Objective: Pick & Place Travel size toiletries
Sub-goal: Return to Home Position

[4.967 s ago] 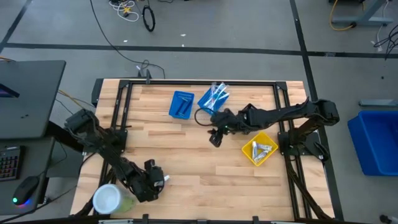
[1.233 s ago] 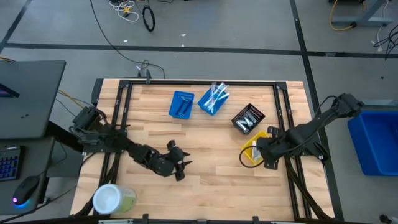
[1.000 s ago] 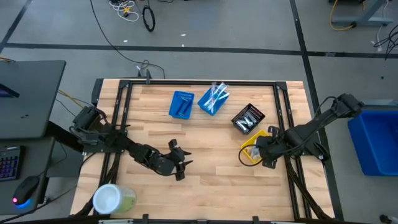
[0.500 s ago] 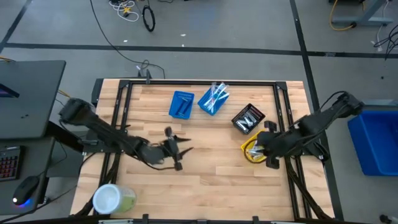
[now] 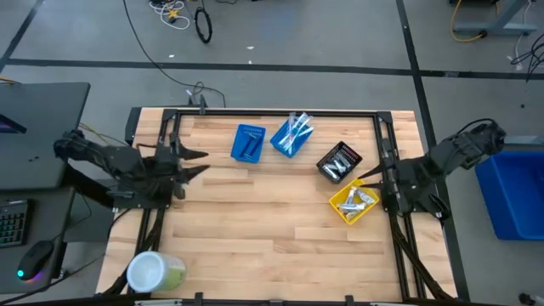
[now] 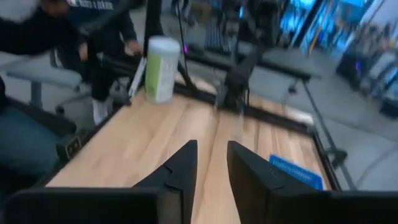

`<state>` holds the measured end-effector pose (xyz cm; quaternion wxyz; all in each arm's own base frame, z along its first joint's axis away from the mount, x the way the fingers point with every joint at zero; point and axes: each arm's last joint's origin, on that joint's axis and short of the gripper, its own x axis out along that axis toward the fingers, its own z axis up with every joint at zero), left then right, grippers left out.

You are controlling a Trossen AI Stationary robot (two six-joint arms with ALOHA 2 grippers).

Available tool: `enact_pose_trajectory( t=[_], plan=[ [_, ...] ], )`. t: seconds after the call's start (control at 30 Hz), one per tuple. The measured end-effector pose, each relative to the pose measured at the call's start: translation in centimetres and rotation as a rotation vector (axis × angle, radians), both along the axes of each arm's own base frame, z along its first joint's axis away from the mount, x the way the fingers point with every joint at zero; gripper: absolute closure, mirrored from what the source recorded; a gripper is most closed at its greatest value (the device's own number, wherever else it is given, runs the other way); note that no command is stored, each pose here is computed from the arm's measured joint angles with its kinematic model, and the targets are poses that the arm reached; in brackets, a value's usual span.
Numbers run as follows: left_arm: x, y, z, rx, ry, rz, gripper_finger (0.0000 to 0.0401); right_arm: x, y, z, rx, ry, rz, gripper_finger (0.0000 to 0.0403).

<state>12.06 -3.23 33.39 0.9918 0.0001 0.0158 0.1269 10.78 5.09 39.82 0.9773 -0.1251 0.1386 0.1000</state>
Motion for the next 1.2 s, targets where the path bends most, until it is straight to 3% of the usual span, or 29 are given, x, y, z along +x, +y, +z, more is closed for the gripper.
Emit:
enact_pose_trajectory(
  t=[0.13,0.27,0.53,0.67,0.83,1.0,1.2],
  plan=[
    [-1.8,1.0,-2.0,0.013,-0.034,-0.029,0.0232,-1.0,-0.7,-2.9,0.002,-0.113,0.026,0.0312],
    [-3.0,2.0,-4.1,-0.004,-0.092,0.022,0.0232,-1.6,-1.3,-6.3,0.044,-0.199,-0.004,0.0313],
    [-3.0,2.9,-8.6,0.013,-0.19,0.0,0.0232,-2.1,-2.1,-12.2,0.077,-0.276,-0.085,0.0314],
    [-3.3,3.5,-9.4,0.021,-0.208,0.064,0.0232,-2.6,-2.6,-13.8,0.086,-0.308,-0.138,0.0312],
    [-2.9,3.9,-11.0,0.027,-0.237,0.011,0.0232,-3.1,-2.9,-15.4,0.083,-0.33,-0.149,0.0317],
    [-2.6,4.5,-12.3,0.016,-0.237,0.069,0.0232,-3.1,-2.9,-17.5,0.093,-0.348,-0.15,0.0317],
    [-2.3,5.0,-14.0,-0.012,-0.271,0.028,0.0232,-2.4,-2.8,-19.7,0.078,-0.375,-0.168,0.0321]
  ],
)
